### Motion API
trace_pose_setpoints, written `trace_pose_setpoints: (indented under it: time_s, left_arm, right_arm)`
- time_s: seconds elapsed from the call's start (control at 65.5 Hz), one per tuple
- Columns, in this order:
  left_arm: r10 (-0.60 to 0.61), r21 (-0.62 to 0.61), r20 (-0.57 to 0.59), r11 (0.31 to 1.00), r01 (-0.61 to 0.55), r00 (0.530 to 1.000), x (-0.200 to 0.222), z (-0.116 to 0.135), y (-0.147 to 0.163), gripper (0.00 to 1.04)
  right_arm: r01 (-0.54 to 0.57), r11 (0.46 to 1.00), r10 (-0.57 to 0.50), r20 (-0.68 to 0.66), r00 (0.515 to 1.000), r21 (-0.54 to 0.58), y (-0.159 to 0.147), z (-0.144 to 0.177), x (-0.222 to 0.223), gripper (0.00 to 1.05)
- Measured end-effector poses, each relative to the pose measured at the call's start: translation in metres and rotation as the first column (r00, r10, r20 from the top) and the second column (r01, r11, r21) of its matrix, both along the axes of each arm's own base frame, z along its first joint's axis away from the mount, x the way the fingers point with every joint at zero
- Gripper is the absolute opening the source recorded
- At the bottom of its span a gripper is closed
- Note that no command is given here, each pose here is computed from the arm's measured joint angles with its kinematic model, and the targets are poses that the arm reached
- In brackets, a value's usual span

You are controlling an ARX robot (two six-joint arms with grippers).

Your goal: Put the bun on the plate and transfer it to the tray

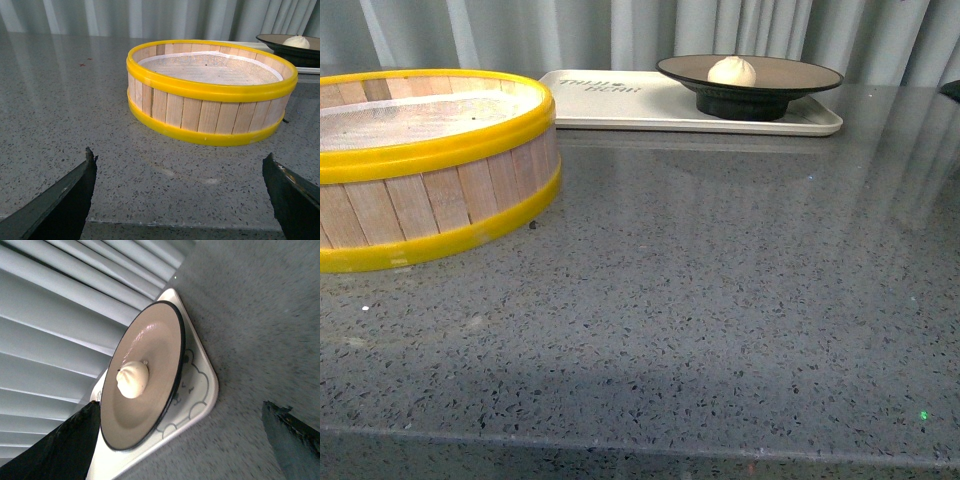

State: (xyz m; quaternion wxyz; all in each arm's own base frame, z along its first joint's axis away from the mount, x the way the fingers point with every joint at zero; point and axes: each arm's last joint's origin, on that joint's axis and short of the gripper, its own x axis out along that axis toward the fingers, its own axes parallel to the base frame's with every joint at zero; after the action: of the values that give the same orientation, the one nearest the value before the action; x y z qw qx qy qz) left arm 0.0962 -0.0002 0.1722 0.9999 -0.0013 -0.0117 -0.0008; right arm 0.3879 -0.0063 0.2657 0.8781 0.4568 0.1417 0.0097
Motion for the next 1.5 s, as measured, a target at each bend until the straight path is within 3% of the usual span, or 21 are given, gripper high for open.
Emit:
trace_pose_setpoints:
  time_s: [0.092, 0.229, 0.397, 0.565, 0.641, 0.687, 0.764, 1.13, 1.497]
  left_arm:
    - [0.000, 0.000, 0.000, 1.000, 0.000, 1.000, 0.000, 0.000, 0.000, 0.98]
    - [0.000, 0.000, 0.000, 1.000, 0.000, 1.000, 0.000, 0.000, 0.000, 0.98]
    - [0.000, 0.000, 0.000, 1.000, 0.000, 1.000, 0.000, 0.000, 0.000, 0.98]
    - [0.000, 0.000, 0.000, 1.000, 0.000, 1.000, 0.000, 0.000, 0.000, 0.98]
    - [0.000, 0.000, 0.000, 1.000, 0.000, 1.000, 0.000, 0.000, 0.000, 0.98]
    - [0.000, 0.000, 0.000, 1.000, 0.000, 1.000, 0.000, 0.000, 0.000, 0.98]
    - [0.000, 0.000, 0.000, 1.000, 0.000, 1.000, 0.000, 0.000, 0.000, 0.98]
    - [0.000, 0.000, 0.000, 1.000, 0.000, 1.000, 0.000, 0.000, 0.000, 0.98]
    - [0.000, 0.000, 0.000, 1.000, 0.000, 1.000, 0.000, 0.000, 0.000, 0.98]
  right_arm:
    - [0.089, 0.986, -0.083, 0.053, 0.995, -0.141, -0.004, 0.000, -0.049, 0.96]
    - [0.245, 0.878, -0.230, 0.086, 0.969, -0.411, -0.019, -0.027, -0.121, 0.96]
    - [0.296, 0.666, -0.326, 0.090, 0.941, -0.685, -0.031, -0.071, -0.178, 0.96]
    - [0.325, 0.416, -0.356, 0.177, 0.918, -0.849, -0.033, -0.089, -0.209, 0.96]
    - [0.295, 0.458, -0.205, 0.223, 0.953, -0.839, -0.036, -0.100, -0.219, 0.86]
    - [0.204, 0.529, -0.034, 0.220, 0.975, -0.823, -0.032, -0.106, -0.226, 0.77]
    - [0.139, 0.564, 0.084, 0.224, 0.971, -0.814, -0.023, -0.107, -0.233, 0.65]
    - [0.137, 0.573, 0.117, 0.246, 0.962, -0.808, 0.006, -0.102, -0.249, 0.01]
    - [0.150, 0.576, 0.112, 0.259, 0.959, -0.803, 0.006, -0.098, -0.262, 0.02]
